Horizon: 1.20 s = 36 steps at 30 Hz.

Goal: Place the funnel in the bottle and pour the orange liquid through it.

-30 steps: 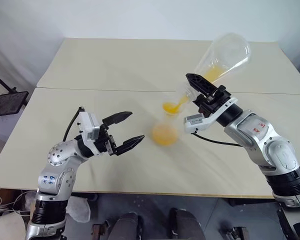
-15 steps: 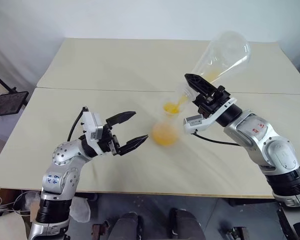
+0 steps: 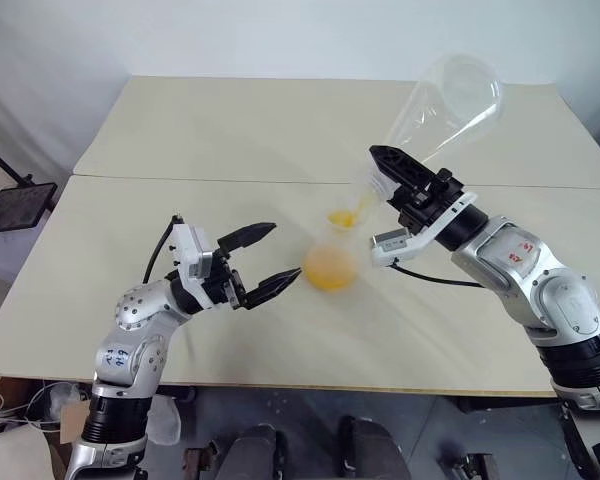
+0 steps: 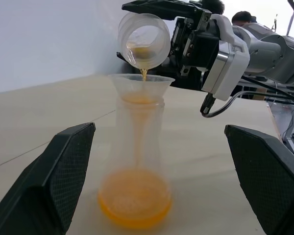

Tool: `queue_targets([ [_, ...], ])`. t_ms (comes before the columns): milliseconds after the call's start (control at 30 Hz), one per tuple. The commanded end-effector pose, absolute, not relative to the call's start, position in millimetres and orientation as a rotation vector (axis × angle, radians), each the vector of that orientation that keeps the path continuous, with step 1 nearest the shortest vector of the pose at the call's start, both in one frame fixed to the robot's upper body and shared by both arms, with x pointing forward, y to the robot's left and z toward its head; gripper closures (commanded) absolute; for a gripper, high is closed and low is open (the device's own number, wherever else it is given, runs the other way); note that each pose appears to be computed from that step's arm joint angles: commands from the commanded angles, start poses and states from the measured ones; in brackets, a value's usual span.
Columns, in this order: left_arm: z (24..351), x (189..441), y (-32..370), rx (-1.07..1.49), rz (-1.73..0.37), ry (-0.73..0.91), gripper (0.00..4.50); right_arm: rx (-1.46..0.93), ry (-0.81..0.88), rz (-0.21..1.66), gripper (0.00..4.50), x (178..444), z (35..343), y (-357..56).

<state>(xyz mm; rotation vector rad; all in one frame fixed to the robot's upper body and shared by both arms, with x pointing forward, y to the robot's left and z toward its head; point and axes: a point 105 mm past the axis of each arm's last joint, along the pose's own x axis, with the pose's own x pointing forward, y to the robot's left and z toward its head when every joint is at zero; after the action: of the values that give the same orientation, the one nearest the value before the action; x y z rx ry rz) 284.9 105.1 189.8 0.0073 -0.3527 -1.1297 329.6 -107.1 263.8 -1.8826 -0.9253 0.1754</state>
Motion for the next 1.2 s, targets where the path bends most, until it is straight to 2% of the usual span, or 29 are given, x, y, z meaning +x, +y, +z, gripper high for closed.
queue_targets([
  [33,200.1,283.2,102.6,0.033,-1.137,-0.405,0.0,-1.89,-0.99,0.092,2.02,322.8,286.4,-109.8],
  [500,199.5,284.6,103.2,0.031,-1.134,-0.405,0.0,-1.855,-0.973,0.049,2.02,321.8,287.9,-111.1],
  [800,200.0,285.4,104.9,0.037,-1.134,-0.403,0.0,-1.709,-0.953,0.065,2.02,318.7,291.2,-109.0],
  [1100,197.0,285.2,110.6,0.057,-1.162,-0.364,0.0,-1.343,-0.762,0.101,2.02,312.5,287.0,-125.5],
  [1200,197.3,286.4,111.2,0.064,-1.173,-0.354,0.0,-1.005,-0.629,0.115,2.02,312.2,289.0,-141.5],
])
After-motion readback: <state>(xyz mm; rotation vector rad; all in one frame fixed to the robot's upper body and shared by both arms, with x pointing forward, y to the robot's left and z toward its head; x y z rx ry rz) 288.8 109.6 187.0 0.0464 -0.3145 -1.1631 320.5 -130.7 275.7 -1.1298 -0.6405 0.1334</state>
